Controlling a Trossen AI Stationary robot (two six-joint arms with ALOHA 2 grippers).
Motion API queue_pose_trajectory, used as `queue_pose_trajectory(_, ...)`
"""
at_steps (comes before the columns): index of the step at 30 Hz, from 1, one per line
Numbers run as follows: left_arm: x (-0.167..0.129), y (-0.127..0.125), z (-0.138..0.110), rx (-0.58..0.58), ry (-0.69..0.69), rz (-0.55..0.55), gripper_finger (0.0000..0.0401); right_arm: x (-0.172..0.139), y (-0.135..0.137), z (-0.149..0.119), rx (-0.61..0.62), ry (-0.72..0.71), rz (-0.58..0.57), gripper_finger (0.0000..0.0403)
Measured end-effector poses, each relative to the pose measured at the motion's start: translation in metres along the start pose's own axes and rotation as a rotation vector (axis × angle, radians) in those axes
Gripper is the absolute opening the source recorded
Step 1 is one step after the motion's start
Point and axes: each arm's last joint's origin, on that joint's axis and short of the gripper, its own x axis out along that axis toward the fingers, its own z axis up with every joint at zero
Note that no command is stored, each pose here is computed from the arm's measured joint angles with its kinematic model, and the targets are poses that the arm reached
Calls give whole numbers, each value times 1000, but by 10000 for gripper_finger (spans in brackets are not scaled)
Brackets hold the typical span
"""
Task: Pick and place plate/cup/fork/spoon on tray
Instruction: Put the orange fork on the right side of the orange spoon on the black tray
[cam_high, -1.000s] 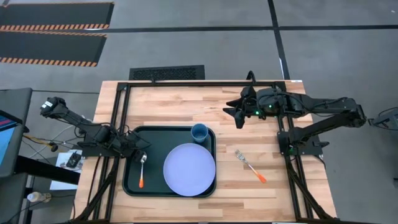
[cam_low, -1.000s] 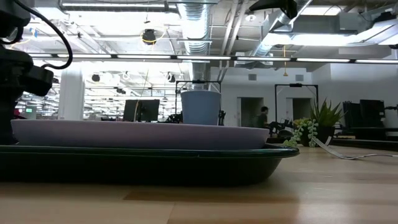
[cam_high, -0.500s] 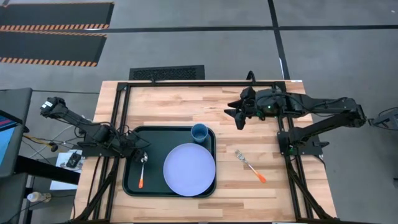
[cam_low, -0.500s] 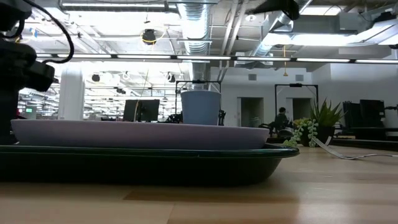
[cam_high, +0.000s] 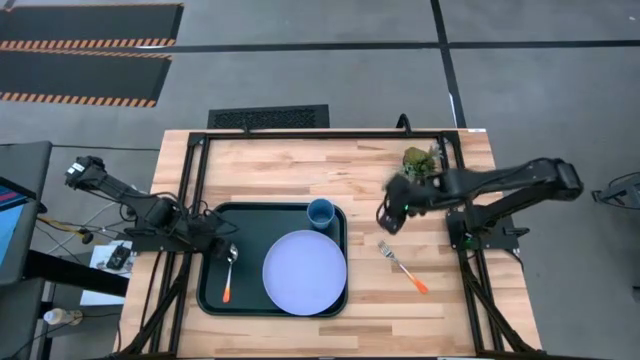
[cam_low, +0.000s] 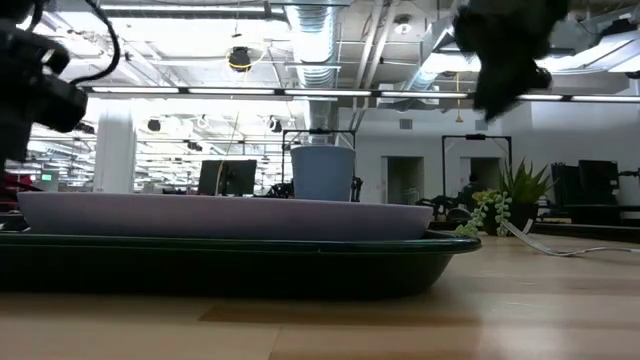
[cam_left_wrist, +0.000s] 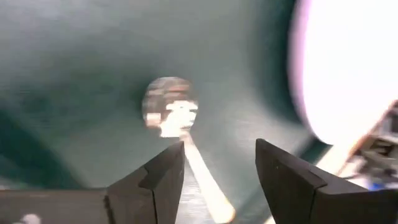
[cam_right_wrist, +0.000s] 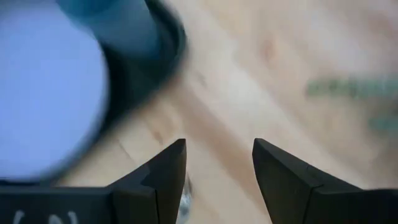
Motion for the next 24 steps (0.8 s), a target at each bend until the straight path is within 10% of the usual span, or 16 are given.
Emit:
queue_pose_trajectory(11,-7,-26,2,-40,-79,-290,181,61,3,-59,-273,192,85,211)
queue_pose_trajectory(24,-14,-43,6,-8,-203,-481,181,98,-29,-55,-464,189,339,211)
